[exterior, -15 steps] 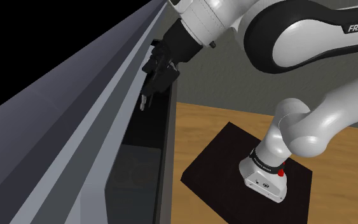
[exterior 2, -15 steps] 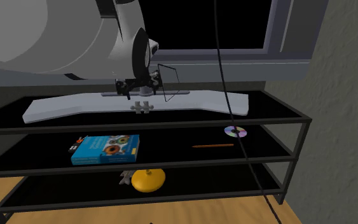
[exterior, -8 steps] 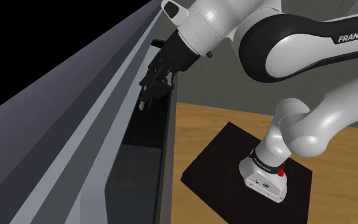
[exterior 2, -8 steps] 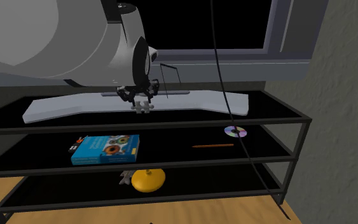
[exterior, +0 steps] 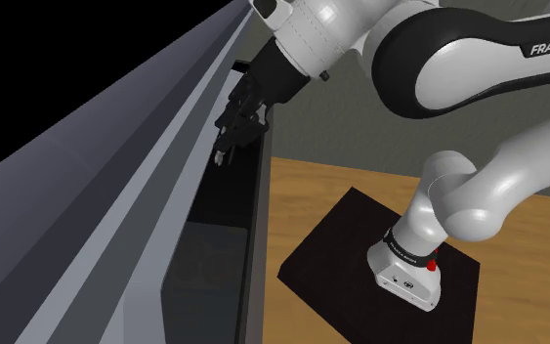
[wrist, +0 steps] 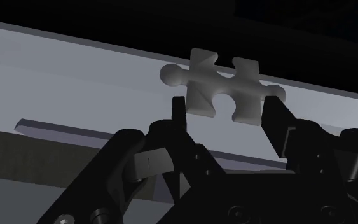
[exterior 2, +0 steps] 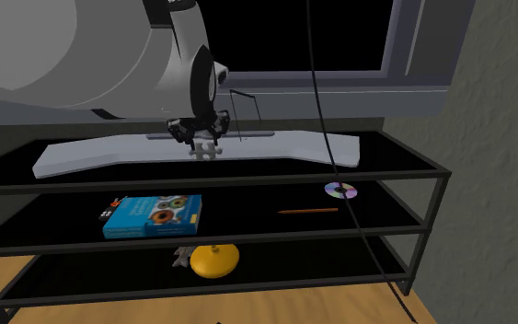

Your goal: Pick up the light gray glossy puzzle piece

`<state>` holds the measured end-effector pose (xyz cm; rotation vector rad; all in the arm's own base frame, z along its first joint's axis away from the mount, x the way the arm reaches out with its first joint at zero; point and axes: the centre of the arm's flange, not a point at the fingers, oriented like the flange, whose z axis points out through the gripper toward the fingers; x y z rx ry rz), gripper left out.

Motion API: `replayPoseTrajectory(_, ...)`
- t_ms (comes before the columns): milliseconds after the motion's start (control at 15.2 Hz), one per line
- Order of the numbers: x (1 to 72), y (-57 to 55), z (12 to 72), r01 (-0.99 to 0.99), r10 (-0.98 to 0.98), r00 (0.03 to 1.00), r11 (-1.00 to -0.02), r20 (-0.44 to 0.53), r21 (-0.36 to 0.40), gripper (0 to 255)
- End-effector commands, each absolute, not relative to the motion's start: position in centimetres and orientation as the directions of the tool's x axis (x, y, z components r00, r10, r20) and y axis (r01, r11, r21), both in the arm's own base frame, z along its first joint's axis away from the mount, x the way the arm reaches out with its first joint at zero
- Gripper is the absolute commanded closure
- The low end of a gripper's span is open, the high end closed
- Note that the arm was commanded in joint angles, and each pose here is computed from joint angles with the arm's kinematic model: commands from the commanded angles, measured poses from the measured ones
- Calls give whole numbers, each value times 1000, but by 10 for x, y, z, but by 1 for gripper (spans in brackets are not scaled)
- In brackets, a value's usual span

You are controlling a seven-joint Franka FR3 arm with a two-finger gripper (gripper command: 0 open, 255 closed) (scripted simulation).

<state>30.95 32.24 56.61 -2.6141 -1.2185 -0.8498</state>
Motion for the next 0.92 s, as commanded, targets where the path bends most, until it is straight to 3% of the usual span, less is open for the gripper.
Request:
replayPoseTrajectory(0,310,323,576,739,664,514,-664,543,111,255)
replayPoseTrajectory(858,310,323,635,739,664,514,-664,543,111,255)
